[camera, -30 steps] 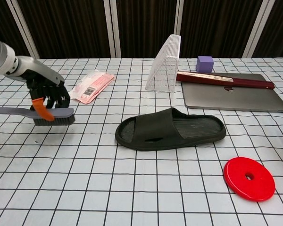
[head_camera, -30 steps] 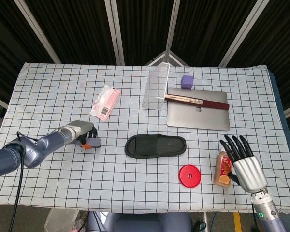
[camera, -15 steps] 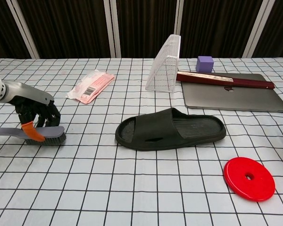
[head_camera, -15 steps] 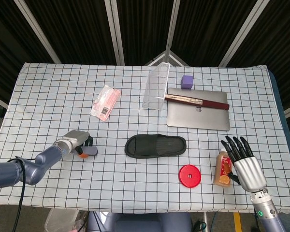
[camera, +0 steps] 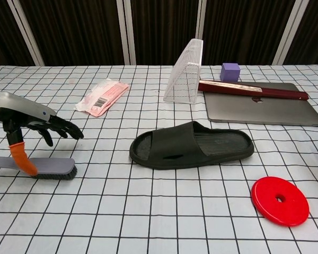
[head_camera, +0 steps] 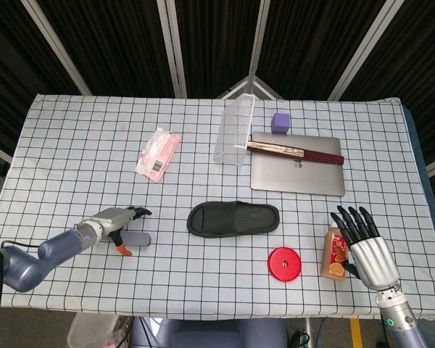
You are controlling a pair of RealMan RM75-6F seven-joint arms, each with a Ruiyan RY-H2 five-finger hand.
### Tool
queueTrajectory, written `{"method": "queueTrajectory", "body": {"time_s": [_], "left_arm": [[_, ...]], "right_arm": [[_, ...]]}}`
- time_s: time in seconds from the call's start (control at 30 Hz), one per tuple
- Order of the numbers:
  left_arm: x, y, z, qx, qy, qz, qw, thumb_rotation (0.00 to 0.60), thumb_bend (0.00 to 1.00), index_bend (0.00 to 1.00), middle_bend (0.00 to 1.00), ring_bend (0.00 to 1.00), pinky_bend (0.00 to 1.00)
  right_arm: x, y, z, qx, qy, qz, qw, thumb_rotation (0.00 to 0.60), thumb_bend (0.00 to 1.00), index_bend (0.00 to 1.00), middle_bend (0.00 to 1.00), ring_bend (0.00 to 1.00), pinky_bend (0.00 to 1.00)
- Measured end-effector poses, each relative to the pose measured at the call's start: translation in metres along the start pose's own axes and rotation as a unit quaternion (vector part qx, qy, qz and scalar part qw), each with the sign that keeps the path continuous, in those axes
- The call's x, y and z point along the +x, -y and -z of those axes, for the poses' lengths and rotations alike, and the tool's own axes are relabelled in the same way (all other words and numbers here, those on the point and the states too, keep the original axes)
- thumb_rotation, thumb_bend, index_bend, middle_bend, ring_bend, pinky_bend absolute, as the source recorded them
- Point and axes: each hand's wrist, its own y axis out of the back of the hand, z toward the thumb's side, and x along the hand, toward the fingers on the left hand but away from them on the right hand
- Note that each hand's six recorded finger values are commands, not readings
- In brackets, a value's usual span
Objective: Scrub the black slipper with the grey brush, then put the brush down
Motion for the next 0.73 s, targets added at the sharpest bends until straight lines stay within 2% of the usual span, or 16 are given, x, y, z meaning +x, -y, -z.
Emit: {"method": "queueTrajectory", "body": {"time_s": [0.13,0.2,0.33,0.4,0.47,0.57,0.67,0.73], "left_arm": [[-0.024,-0.006,-0.001,0.006,0.031,-0.054,0.9980,0.600,0.07,0.00,0.00,0.00,0.05],[-0.041,-0.008,0.002,0.017,0.051,-0.100,0.9935,0.600,0.07,0.00,0.00,0.00,0.02],[-0.080,-0.006,0.016,0.045,0.069,-0.212,0.9738,0.600,0.07,0.00,0.00,0.00,0.00],[-0.105,0.005,0.032,0.060,0.051,-0.281,0.9565,0.600,0.07,0.00,0.00,0.00,0.00],[-0.132,0.025,0.053,0.071,0.008,-0.346,0.9355,0.600,0.07,0.00,0.00,0.00,0.00],[-0.168,0.067,0.078,0.085,-0.070,-0.409,0.9060,0.600,0.07,0.00,0.00,0.00,0.00],[-0.189,0.096,0.087,0.115,-0.128,-0.436,0.8831,0.600,0.07,0.00,0.00,0.00,0.00],[-0.192,0.102,0.088,0.126,-0.141,-0.444,0.8756,0.600,0.07,0.00,0.00,0.00,0.00]], "right_arm": [[0.009,-0.008,0.006,0.003,0.016,0.005,0.9999,0.568,0.55,0.00,0.01,0.00,0.00],[0.014,-0.012,0.010,0.004,0.028,0.002,0.9996,0.571,0.55,0.00,0.00,0.00,0.00],[0.029,-0.016,0.021,0.004,0.056,-0.024,0.9981,0.566,0.56,0.00,0.00,0.00,0.00],[0.038,-0.018,0.029,0.003,0.079,-0.037,0.9962,0.568,0.56,0.00,0.00,0.00,0.00],[0.043,-0.017,0.034,0.002,0.098,-0.048,0.9940,0.568,0.54,0.00,0.00,0.00,0.00],[0.049,-0.016,0.041,0.005,0.124,-0.073,0.9896,0.572,0.51,0.00,0.00,0.00,0.00],[0.053,-0.015,0.043,0.007,0.141,-0.096,0.9853,0.570,0.51,0.00,0.00,0.00,0.00],[0.054,-0.017,0.042,0.009,0.145,-0.102,0.9841,0.571,0.51,0.00,0.00,0.00,0.00]]}}
